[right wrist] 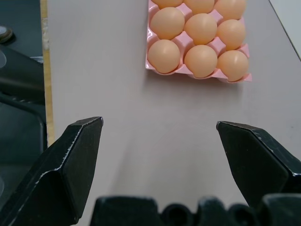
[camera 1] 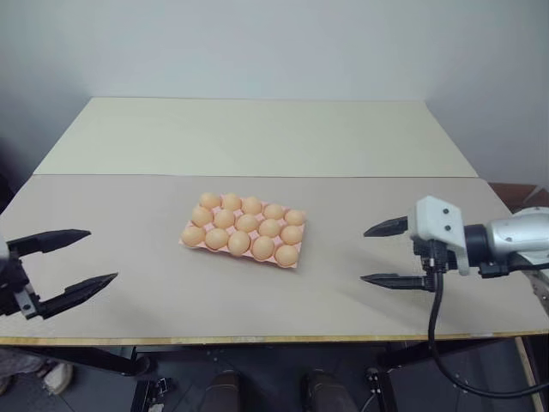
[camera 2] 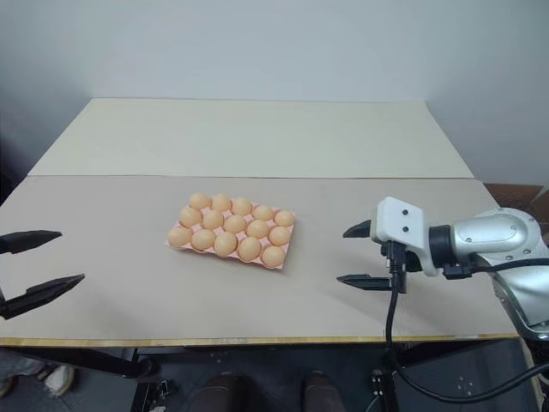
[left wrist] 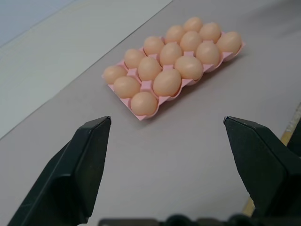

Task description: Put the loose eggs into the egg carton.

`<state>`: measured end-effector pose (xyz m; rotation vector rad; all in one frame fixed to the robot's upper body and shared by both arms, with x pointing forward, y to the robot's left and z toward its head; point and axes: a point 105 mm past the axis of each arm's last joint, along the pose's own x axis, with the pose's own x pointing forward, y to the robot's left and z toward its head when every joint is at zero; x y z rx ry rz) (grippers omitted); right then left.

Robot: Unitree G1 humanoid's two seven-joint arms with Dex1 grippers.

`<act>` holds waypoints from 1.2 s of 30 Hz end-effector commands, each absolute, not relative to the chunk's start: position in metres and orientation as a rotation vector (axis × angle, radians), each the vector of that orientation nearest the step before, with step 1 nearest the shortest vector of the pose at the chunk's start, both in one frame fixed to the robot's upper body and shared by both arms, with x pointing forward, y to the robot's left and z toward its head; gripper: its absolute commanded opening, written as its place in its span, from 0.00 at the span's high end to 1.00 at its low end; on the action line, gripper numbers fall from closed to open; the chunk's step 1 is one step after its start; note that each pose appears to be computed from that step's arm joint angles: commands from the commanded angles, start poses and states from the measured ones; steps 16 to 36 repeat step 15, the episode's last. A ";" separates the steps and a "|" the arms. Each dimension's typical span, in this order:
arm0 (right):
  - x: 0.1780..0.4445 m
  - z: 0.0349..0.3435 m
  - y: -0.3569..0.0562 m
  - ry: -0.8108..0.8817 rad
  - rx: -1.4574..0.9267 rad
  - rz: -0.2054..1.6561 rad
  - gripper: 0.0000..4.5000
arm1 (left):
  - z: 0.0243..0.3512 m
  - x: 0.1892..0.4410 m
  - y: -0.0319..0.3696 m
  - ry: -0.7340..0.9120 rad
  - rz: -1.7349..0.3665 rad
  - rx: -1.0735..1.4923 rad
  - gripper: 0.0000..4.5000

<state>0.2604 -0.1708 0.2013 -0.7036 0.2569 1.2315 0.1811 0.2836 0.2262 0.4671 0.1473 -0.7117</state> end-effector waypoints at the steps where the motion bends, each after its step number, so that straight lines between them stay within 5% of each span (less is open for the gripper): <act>1: 0.262 0.215 -0.173 0.202 -0.773 1.246 0.00 | 0.235 0.172 0.282 0.121 -0.672 0.500 0.08; 36: 0.271 0.217 -0.173 0.197 -0.808 1.271 0.00 | 0.232 0.164 0.281 0.132 -0.628 0.473 0.08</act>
